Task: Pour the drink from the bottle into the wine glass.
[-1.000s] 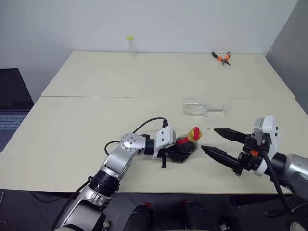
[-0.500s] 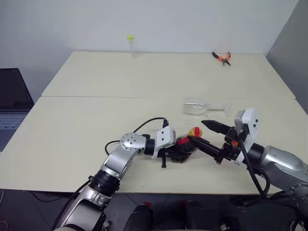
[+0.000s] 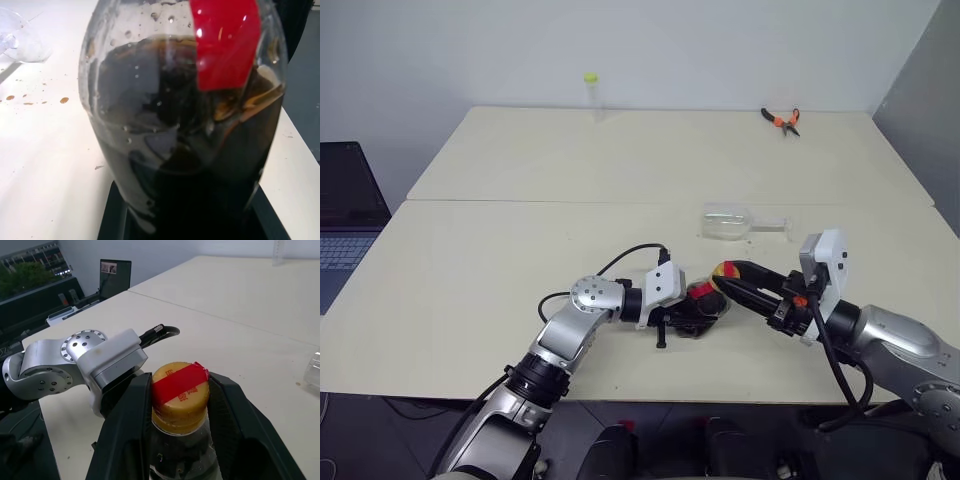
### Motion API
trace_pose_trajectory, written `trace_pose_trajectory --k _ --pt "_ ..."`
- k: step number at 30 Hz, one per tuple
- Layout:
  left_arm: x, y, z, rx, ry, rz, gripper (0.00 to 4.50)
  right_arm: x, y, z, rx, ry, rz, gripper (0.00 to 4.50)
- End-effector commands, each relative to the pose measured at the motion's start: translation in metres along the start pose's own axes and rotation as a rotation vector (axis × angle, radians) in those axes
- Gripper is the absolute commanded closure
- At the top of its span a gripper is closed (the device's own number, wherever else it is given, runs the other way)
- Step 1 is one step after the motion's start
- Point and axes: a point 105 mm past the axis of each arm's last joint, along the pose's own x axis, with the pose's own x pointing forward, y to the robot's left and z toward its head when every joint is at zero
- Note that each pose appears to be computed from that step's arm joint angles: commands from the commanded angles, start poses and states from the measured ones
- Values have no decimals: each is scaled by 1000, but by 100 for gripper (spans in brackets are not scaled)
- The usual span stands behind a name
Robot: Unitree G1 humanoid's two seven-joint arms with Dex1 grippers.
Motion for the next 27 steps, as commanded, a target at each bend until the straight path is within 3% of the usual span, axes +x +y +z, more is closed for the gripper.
trace_pose_trajectory --k 1,10,17,21,27 --pt "-1 2 2 18 0 8 371 -5 -3 14 10 -86 -32 326" --pt "0 2 3 15 -10 14 373 -13 -10 32 97 -227 -90 326" --pt "-3 5 6 9 -28 30 373 -47 -56 35 -113 -163 -352 327" --pt "-3 8 13 3 -68 41 373 -62 -59 -7 -236 98 -348 328" --pt "-4 5 29 -29 -147 8 373 -74 -73 -67 -228 223 -451 328"
